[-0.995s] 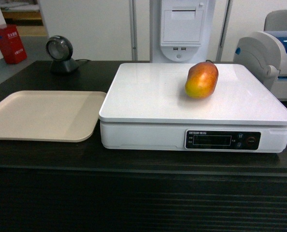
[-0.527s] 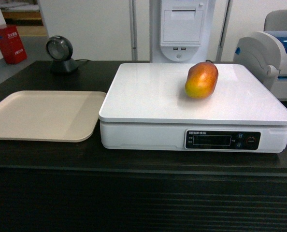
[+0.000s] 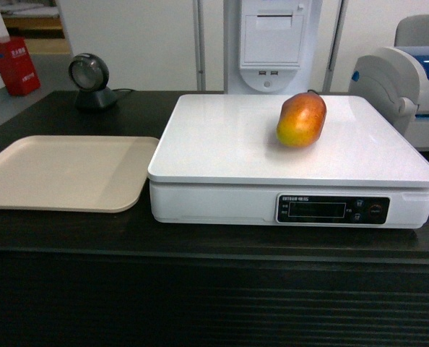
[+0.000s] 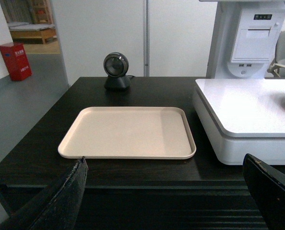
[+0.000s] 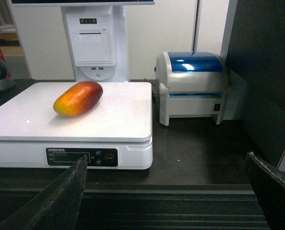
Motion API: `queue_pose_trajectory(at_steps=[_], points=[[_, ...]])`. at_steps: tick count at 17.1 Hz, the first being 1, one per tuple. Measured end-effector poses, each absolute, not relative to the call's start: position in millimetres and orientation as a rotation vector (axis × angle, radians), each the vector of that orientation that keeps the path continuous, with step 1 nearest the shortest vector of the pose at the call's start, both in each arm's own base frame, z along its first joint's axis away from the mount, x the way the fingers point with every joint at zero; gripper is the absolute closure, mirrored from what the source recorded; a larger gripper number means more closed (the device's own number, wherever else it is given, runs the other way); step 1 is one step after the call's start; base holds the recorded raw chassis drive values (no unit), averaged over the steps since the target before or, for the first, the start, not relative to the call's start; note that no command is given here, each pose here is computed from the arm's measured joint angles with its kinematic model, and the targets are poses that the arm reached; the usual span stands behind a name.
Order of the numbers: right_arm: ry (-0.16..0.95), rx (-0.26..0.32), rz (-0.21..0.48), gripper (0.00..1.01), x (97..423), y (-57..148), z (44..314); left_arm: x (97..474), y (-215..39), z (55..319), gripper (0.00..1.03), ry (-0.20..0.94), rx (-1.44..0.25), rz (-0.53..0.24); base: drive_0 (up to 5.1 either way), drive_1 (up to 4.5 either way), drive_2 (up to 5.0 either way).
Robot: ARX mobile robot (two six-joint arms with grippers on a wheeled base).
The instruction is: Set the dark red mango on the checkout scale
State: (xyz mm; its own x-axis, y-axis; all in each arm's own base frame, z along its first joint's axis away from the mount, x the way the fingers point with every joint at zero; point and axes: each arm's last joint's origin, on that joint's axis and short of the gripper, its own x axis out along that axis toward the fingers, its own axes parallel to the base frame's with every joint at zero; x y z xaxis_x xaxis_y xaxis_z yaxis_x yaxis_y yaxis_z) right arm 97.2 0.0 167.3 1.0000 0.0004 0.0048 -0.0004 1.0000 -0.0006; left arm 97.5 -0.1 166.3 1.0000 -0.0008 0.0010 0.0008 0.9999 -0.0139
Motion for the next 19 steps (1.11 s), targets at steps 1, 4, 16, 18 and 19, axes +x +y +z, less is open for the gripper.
queue_pose_trajectory(at_steps=[1, 4, 16, 18, 19], points=[[-0.005, -0.001, 0.0, 0.03, 97.2, 0.0, 167.3, 97.5, -0.1, 166.3, 0.05, -0.001, -0.014, -0.001, 0.0, 0.0, 0.0], [-0.005, -0.001, 0.0, 0.03, 97.2, 0.0, 167.3, 97.5, -0.1, 166.3, 0.05, -0.001, -0.014, -0.001, 0.0, 0.0, 0.0], [-0.006, -0.001, 0.0, 0.03, 97.2, 0.0, 167.4, 97.5, -0.1, 166.4, 0.05, -0.002, -0.013, 0.0, 0.0, 0.0, 0.0], [-0.005, 0.0, 0.0, 0.03, 97.2, 0.0, 167.3, 97.5, -0.1, 166.3, 0.05, -0.001, -0.012, -0.001, 0.0, 0.0, 0.0], [-0.004, 0.0, 0.0, 0.03, 97.2, 0.0, 167.2, 97.5, -0.1, 166.3, 0.05, -0.001, -0.011, -0.001, 0.0, 0.0, 0.0]])
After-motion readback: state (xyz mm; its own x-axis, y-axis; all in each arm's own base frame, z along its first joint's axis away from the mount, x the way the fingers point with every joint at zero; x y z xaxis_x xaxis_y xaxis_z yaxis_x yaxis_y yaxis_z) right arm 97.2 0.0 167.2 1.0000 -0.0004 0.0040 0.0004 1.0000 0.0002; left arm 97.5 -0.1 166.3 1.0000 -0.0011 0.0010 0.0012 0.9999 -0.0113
